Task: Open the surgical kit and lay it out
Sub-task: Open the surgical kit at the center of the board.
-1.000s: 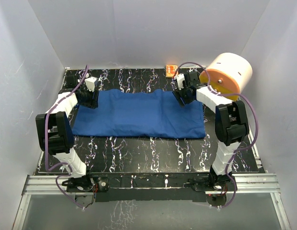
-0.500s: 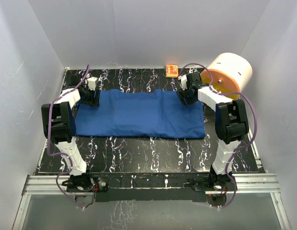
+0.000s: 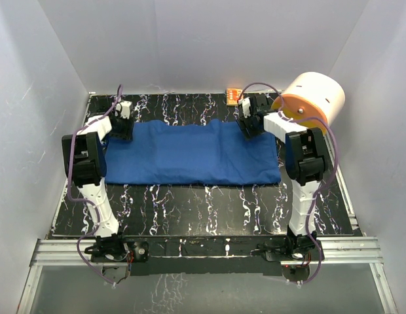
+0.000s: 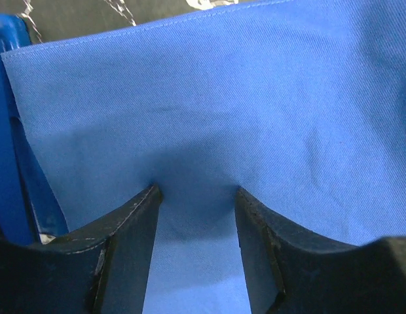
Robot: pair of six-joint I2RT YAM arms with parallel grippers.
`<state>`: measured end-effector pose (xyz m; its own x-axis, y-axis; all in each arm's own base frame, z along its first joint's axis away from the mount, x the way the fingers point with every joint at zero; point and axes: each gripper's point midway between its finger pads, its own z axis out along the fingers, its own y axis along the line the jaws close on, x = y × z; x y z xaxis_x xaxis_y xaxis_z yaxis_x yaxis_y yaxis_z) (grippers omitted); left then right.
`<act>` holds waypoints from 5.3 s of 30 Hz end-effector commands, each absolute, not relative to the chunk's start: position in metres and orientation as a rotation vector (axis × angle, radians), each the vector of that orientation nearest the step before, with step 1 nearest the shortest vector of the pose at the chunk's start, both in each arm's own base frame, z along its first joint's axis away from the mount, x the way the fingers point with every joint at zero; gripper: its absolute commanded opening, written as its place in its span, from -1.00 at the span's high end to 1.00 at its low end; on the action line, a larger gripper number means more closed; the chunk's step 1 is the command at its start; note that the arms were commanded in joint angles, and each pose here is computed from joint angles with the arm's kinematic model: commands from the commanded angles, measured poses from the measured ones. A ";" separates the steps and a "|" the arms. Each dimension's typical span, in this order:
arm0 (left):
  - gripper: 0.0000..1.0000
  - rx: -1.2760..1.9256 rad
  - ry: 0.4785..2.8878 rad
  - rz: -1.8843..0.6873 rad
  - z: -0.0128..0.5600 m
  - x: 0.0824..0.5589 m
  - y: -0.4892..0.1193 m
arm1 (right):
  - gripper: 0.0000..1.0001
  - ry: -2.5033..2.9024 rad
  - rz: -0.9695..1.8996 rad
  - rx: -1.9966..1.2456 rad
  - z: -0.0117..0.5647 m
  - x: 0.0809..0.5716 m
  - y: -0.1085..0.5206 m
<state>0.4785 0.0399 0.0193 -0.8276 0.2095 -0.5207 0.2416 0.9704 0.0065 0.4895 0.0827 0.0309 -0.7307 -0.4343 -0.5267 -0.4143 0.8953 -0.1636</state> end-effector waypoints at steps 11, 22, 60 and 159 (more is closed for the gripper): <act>0.12 0.273 2.666 -0.014 -0.011 0.500 0.065 | -0.23 2.472 -0.076 -0.602 0.022 0.515 0.080; 0.08 0.300 2.573 -0.151 0.048 0.485 0.041 | -0.24 2.432 -0.092 -0.555 0.060 0.546 0.048; 0.04 0.328 2.503 -0.178 0.070 0.485 0.034 | 0.72 2.364 0.255 -0.492 0.082 0.562 0.062; -0.43 1.885 1.337 -0.416 0.154 0.417 -0.204 | 1.00 1.630 0.816 -1.424 0.289 0.173 0.167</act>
<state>0.4277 -0.1892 0.1399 0.3442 0.7217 -0.6005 0.9073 -0.0910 0.4106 0.1857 0.1640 0.2625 -0.1092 -0.5137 -0.8510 -0.9814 0.1916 0.0103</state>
